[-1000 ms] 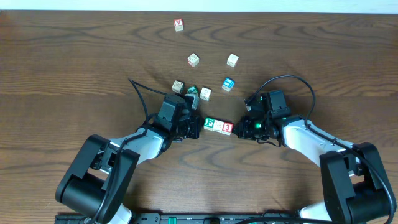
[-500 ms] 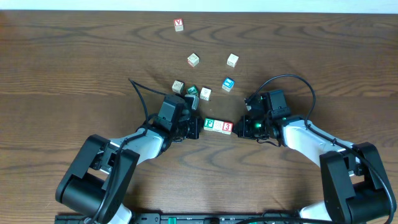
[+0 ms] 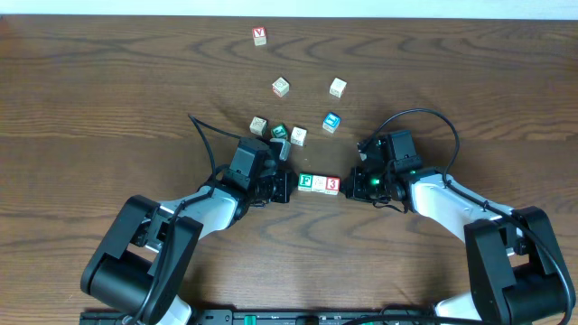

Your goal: Lift 3 blocks

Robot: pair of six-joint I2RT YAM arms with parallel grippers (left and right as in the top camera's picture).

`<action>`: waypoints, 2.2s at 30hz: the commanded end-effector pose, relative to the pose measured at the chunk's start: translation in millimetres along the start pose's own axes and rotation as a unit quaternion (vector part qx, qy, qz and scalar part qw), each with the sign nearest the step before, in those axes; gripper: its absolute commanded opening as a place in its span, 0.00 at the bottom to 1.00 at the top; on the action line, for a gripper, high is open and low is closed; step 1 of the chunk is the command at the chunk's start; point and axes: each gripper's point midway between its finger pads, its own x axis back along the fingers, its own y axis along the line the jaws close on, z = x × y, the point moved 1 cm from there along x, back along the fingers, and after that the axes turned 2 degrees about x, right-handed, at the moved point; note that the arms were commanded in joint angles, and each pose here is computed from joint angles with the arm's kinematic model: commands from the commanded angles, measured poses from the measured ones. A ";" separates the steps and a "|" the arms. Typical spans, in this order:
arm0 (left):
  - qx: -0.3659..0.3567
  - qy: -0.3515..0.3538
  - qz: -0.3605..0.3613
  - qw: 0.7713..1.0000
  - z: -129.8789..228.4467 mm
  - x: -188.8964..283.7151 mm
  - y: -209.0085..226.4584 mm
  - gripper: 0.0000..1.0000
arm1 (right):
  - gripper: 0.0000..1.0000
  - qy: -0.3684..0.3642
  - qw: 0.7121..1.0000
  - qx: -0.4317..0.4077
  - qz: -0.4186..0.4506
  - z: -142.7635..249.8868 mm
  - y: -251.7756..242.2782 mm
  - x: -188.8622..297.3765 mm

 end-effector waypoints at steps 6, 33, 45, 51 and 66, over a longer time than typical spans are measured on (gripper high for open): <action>0.001 0.013 0.011 1.000 2.6 -2.3 -4.2 0.08 | 0.01 0.003 1.000 -0.001 0.003 2.3 -1.8 -2.8; 0.034 0.033 0.035 0.998 9.8 -1.8 -12.0 0.07 | 0.01 0.003 0.997 0.074 -0.004 1.9 0.6 -2.9; 0.115 0.036 0.032 0.992 10.0 -1.8 -12.1 0.07 | 0.01 0.004 0.997 0.077 -0.003 2.5 0.5 -3.0; 0.115 0.036 0.032 0.992 10.0 -1.8 -11.9 0.08 | 0.01 0.006 0.997 0.082 -0.005 4.4 3.5 -4.6; 0.112 0.036 0.032 0.992 9.9 -1.8 -12.0 0.08 | 0.01 0.001 0.994 0.101 0.037 5.7 -1.4 -9.4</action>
